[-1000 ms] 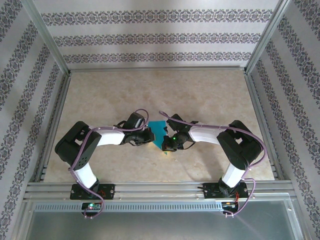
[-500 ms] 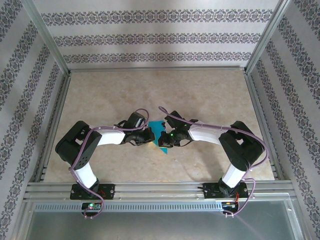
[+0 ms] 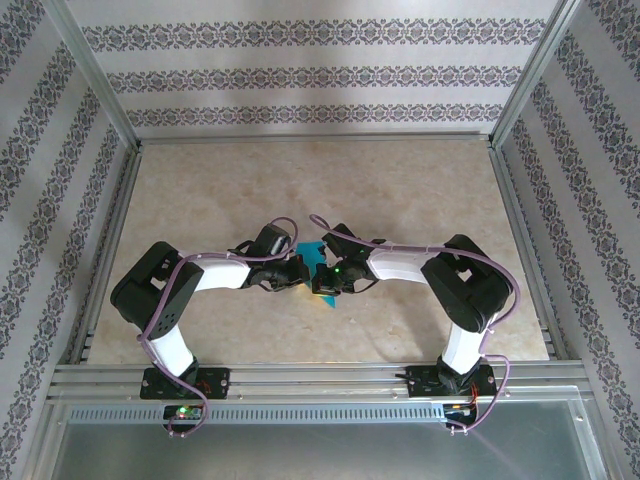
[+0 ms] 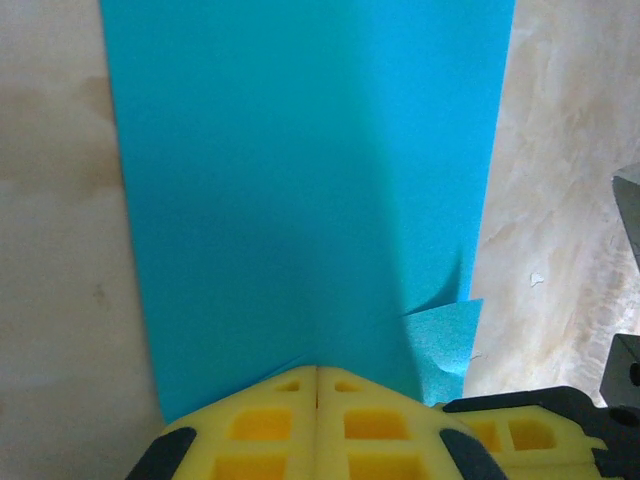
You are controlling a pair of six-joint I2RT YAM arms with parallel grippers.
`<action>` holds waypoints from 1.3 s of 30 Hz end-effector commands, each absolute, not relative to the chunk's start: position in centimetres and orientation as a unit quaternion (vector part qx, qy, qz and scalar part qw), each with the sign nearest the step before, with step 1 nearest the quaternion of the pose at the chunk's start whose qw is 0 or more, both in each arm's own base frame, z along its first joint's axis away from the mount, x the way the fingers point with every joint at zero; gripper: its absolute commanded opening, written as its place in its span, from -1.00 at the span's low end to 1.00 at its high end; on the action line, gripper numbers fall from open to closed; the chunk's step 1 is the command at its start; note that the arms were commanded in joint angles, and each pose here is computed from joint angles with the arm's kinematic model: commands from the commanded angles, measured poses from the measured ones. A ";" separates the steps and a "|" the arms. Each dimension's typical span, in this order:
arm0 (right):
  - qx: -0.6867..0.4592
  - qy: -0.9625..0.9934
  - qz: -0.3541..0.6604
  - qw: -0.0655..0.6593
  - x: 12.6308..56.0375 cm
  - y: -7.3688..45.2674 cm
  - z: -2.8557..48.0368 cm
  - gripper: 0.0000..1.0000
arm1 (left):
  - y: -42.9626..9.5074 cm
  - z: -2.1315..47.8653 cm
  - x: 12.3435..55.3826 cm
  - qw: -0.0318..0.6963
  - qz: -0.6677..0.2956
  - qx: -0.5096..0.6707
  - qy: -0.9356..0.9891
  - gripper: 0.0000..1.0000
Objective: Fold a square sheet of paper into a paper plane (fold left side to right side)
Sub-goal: Third fold the triangle at the center of the table.
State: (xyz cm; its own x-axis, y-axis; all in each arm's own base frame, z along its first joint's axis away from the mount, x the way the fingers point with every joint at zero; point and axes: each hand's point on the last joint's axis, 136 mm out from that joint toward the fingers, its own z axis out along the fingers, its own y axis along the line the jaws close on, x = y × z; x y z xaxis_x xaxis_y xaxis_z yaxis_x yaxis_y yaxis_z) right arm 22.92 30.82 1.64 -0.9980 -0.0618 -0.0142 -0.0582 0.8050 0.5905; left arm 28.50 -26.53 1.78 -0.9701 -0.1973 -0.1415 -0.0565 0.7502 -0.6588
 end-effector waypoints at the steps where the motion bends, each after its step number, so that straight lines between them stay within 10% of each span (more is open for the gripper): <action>1: 0.010 -0.960 -0.279 0.024 21.7 29.4 0.3 -1.00 | -25.0 -0.6 27.1 0.073 -0.292 -0.084 0.950 -1.00; 26: -0.015 -0.958 -0.285 0.005 19.1 22.5 2.9 -0.99 | -25.9 -0.2 27.8 0.079 -0.301 -0.054 0.949 -1.00; 39: -0.009 -0.933 -0.327 -0.149 26.0 18.7 7.8 -0.01 | -28.3 0.6 27.9 0.070 -0.346 0.016 0.936 -1.00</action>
